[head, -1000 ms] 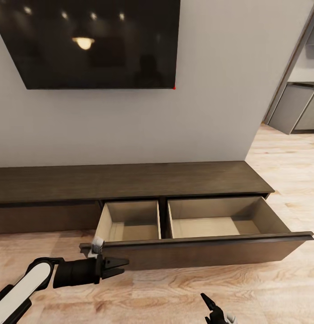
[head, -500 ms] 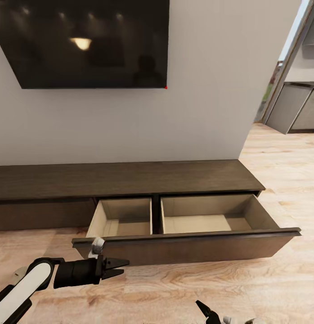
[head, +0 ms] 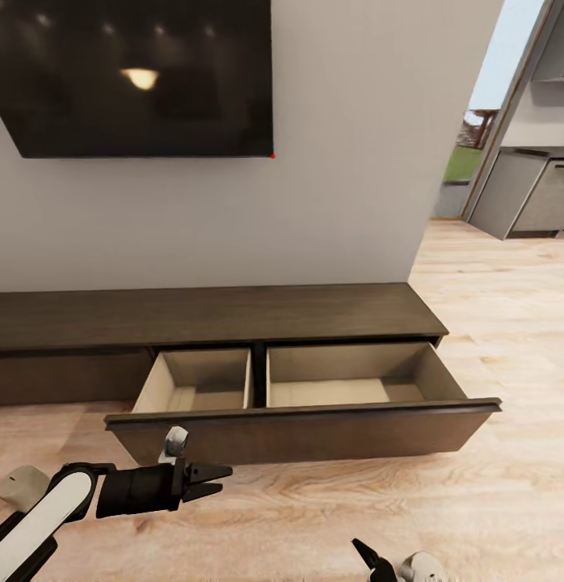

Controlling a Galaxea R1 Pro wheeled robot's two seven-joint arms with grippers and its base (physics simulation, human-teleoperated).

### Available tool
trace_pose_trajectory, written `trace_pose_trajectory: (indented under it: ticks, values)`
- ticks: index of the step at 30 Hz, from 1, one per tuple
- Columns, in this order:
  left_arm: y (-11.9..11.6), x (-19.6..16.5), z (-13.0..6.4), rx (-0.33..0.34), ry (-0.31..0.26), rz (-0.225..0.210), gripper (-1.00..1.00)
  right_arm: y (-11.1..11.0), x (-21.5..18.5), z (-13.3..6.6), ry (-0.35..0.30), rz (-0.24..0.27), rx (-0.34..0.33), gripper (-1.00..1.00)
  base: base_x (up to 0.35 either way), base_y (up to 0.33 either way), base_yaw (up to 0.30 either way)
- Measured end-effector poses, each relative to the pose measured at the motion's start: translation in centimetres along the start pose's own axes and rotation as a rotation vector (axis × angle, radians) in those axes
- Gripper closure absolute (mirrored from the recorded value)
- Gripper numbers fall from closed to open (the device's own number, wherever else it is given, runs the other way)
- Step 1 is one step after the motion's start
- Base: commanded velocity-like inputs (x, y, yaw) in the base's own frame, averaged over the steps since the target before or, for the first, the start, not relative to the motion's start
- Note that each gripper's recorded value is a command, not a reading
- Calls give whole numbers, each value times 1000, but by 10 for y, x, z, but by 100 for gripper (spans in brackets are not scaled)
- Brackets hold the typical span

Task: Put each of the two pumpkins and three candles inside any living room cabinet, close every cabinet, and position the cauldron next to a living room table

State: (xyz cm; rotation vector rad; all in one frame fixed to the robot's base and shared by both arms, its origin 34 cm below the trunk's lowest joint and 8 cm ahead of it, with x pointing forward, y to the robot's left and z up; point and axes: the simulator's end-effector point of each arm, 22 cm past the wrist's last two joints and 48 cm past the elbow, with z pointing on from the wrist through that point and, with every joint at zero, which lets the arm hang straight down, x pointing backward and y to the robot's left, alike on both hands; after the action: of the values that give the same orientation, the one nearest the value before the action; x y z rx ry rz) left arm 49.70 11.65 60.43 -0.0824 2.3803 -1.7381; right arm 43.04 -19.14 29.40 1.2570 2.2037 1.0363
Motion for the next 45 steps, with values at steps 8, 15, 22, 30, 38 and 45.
trace_pose_trajectory:
  ticks: [8, 15, 22, 30, 38, 45]
  values:
    - [0, 0, 0, 0, 1, 0, -100, -64, -67, -25, -70, -82, 318, -100, -210, -229, 0]
    - [0, 0, 0, 0, 0, -1, -100, -53, -118, -28, -149, -242, 532, -100, -214, -228, 0]
    - [-1, -1, 0, 3, -3, -2, -100, -59, -135, -39, -167, -400, 658, -100, -139, -180, 0]
    - [-1, -2, -1, 5, -7, -6, -100, -56, -135, -37, -165, -417, 646, -100, -6, -10, 0]
    - [4, -9, -7, -11, -23, -2, -100, -49, -141, -34, -171, -447, 668, -100, 0, 0, 0]
    - [72, -51, -51, -353, -138, 16, -100, 20, -148, 6, -218, -583, 729, -100, 0, 0, 0]
